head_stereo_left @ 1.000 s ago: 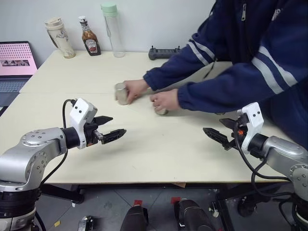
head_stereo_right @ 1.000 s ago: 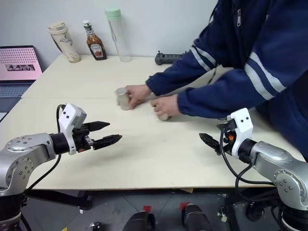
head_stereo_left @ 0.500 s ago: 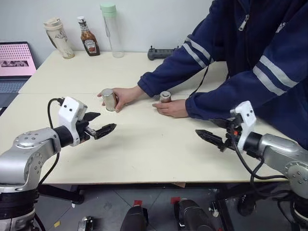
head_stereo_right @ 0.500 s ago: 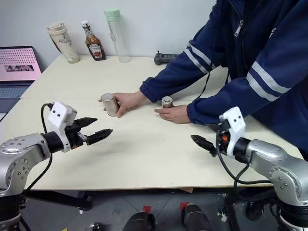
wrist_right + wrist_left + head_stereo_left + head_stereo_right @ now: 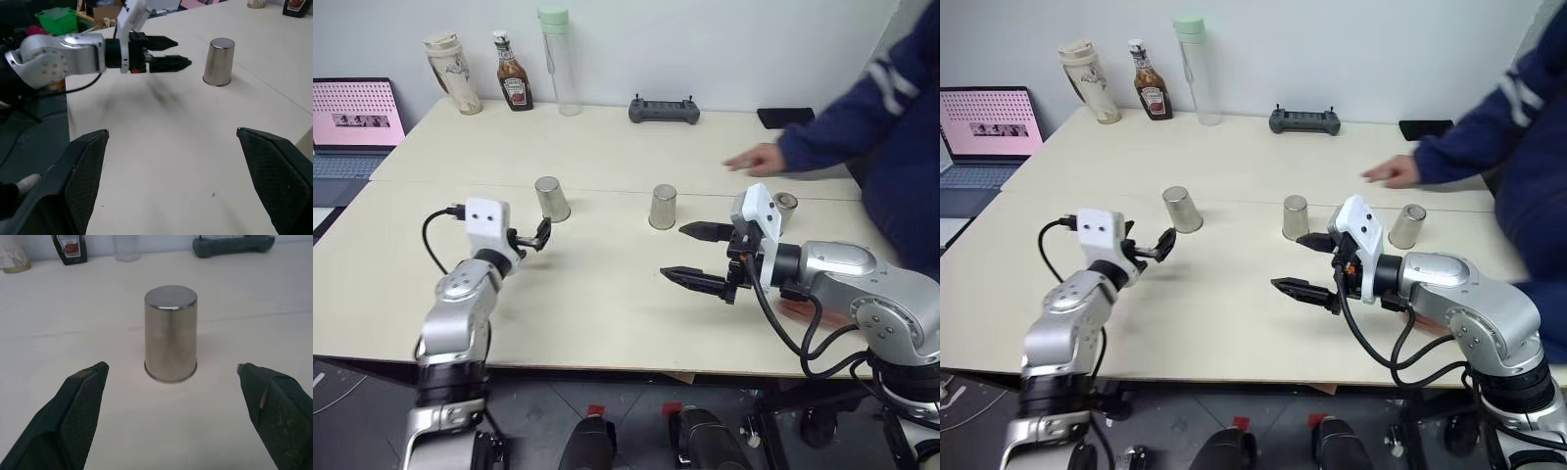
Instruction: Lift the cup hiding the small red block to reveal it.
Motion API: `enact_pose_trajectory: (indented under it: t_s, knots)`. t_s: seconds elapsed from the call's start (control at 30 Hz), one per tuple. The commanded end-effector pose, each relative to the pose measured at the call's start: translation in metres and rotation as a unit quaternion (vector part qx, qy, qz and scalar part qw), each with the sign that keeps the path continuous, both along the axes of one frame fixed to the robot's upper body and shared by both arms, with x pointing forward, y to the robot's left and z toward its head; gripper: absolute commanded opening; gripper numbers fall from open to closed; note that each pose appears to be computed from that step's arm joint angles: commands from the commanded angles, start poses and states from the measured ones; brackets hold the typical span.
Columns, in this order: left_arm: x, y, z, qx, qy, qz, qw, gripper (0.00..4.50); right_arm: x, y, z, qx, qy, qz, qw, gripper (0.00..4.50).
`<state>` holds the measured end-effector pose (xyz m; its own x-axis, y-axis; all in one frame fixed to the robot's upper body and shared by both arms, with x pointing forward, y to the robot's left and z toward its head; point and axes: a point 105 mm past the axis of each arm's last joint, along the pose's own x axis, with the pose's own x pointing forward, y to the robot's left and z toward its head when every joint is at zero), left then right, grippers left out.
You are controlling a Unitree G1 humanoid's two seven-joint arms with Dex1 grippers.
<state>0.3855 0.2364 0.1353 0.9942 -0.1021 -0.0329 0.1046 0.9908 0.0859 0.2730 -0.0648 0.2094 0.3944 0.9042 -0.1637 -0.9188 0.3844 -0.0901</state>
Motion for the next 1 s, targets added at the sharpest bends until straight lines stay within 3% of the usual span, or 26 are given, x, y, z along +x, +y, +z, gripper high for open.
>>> enact_pose_trajectory:
  t_s: [0.03,0.43,0.8,1.0]
  knots:
    - [0.015,0.003,0.008,0.008,-0.028,0.015,0.999,4.5,-0.001,-0.003,0.011,0.001,-0.028,-0.008,1.0,4.45]
    - [0.06,-0.002,0.01,-0.008,-0.031,0.022,0.999,4.5,0.0,-0.006,0.016,0.003,-0.034,-0.032,0.999,4.45]
    - [0.073,-0.002,0.012,-0.008,-0.029,0.045,0.999,4.5,-0.001,-0.008,0.011,0.0,-0.029,-0.043,0.999,4.45]
    - [0.074,-0.004,0.013,-0.007,-0.036,0.044,0.998,3.3,-0.001,-0.008,0.013,0.002,-0.031,-0.044,0.999,4.5]
